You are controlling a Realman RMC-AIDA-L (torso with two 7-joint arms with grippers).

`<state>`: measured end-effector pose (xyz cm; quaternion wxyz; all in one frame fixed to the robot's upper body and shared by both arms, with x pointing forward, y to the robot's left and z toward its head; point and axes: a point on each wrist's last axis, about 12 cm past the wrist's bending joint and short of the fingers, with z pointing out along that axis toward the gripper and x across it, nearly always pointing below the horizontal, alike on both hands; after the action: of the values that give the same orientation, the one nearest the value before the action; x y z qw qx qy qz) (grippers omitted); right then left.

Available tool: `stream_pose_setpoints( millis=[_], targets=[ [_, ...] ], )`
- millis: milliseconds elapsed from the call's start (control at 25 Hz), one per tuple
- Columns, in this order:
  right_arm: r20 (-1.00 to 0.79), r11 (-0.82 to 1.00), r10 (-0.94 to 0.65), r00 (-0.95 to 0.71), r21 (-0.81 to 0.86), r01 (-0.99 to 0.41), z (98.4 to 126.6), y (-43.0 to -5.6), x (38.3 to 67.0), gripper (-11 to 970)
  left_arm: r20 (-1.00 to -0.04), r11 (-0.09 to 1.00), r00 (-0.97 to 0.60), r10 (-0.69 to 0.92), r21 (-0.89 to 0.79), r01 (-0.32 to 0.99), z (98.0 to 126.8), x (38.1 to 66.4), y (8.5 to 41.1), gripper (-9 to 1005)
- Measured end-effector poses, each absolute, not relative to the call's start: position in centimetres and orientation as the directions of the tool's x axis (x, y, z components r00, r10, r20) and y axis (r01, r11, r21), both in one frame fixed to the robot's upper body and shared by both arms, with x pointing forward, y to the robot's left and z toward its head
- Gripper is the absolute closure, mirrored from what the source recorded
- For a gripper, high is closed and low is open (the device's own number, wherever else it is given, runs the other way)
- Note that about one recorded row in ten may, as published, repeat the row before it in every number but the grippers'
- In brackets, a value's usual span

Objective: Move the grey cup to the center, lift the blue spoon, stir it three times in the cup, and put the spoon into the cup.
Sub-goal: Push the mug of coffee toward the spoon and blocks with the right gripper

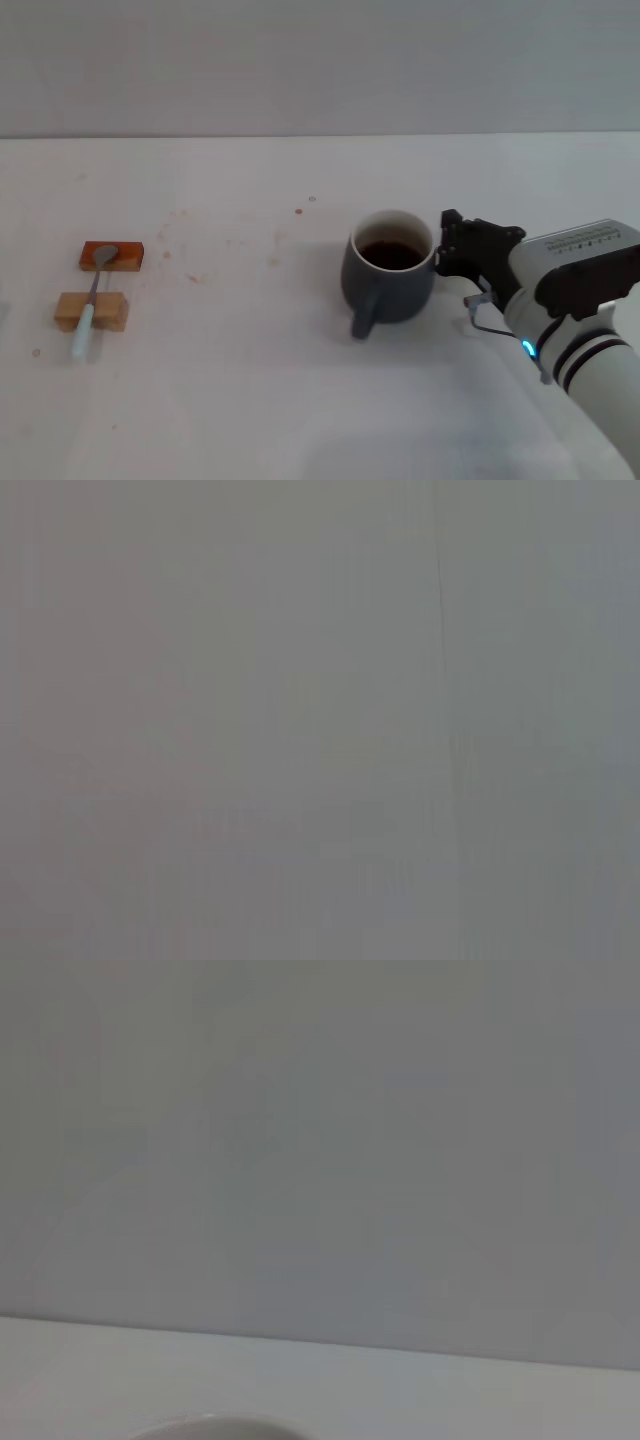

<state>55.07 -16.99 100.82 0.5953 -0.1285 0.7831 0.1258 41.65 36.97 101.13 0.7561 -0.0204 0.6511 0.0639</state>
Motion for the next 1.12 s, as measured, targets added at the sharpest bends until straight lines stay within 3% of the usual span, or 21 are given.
stream_pose_setpoints(
  millis=[1120],
  targets=[
    [-0.960,0.856,-0.081,-0.269,0.071,-0.512,102.2,-12.0,55.0,961,-0.988,0.988,0.134,0.073,0.053,-0.145,101.0,41.2,37.4,213]
  ],
)
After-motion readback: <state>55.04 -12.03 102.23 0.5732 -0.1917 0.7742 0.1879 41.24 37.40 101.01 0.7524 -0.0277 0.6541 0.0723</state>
